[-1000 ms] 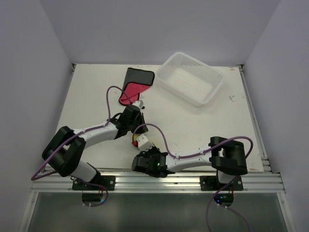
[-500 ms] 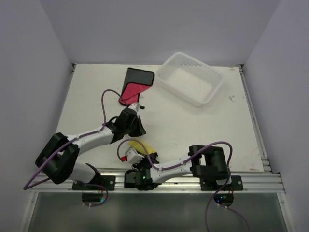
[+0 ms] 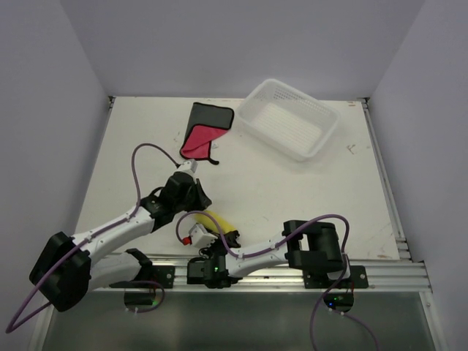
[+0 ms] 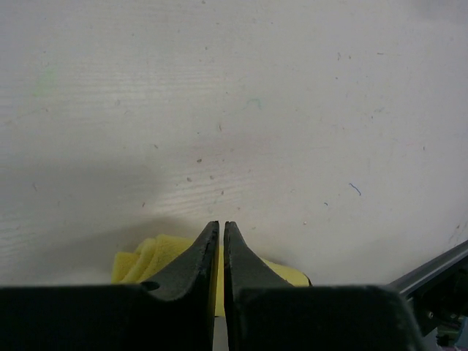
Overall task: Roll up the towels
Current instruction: Roll the towel, then place the rolled towel into the container
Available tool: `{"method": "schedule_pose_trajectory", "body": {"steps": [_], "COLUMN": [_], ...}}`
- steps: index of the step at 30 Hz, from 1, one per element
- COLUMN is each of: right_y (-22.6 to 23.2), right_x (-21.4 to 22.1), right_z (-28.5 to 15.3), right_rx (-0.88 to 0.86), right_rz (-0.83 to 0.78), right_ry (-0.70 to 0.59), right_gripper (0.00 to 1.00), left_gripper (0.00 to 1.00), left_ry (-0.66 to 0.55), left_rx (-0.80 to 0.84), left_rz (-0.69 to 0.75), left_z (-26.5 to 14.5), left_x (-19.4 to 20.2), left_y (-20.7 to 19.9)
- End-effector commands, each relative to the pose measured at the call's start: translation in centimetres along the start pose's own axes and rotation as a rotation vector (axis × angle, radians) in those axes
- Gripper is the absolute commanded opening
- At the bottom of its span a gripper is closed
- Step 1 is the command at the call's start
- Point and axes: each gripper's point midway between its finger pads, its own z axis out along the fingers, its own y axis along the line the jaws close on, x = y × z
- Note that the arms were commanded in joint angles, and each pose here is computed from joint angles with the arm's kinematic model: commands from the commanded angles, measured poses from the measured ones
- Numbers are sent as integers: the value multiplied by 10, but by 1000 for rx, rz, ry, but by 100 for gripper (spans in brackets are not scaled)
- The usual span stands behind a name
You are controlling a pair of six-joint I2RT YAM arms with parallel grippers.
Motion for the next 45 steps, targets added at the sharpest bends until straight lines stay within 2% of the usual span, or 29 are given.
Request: {"method": "schedule_pose_trajectory", "body": {"steps": [1, 6, 10, 13, 29, 32, 34, 38, 39, 41, 45], "right_y": [-3, -6, -7, -8, -10, -17, -31, -49, -56, -65, -71], "right_x": [-9, -9, -8, -7, -8, -13, -22, -31, -36, -36, -31], "right_z": [-2, -4, -4, -4, -8, -14, -20, -29, -28, -32, -28], "right_rx": [17, 7, -10, -18, -99, -147, -177, -287, -308, -398, -543], "right_rz": [23, 43, 66, 80, 185, 246, 309, 394, 430, 476, 568], "right_ry": [-22, -28, -31, -22, -5, -11, -36, -49, -61, -61, -44], "right_gripper": [0, 0, 0, 0, 1, 7, 15, 39, 49, 59, 66], "left_gripper": [10, 11, 9, 8, 5, 5, 5, 4, 4, 3, 2], "left_ry": [-16, -2, 37, 59, 122, 131, 130, 136, 133, 136, 132], "left_rx": [-45, -2, 154, 205, 131, 97, 86, 68, 65, 58, 53], "left_rz": [-44, -69, -96, -121, -130, -125, -128, -131, -129, -133, -142], "left_z": [-6, -9, -12, -13, 10, 11, 11, 12, 12, 12, 12], "left_x": [4, 15, 24, 32, 72, 80, 82, 90, 90, 94, 97], "left_y": [14, 13, -12, -18, 12, 21, 25, 33, 34, 36, 39]}}
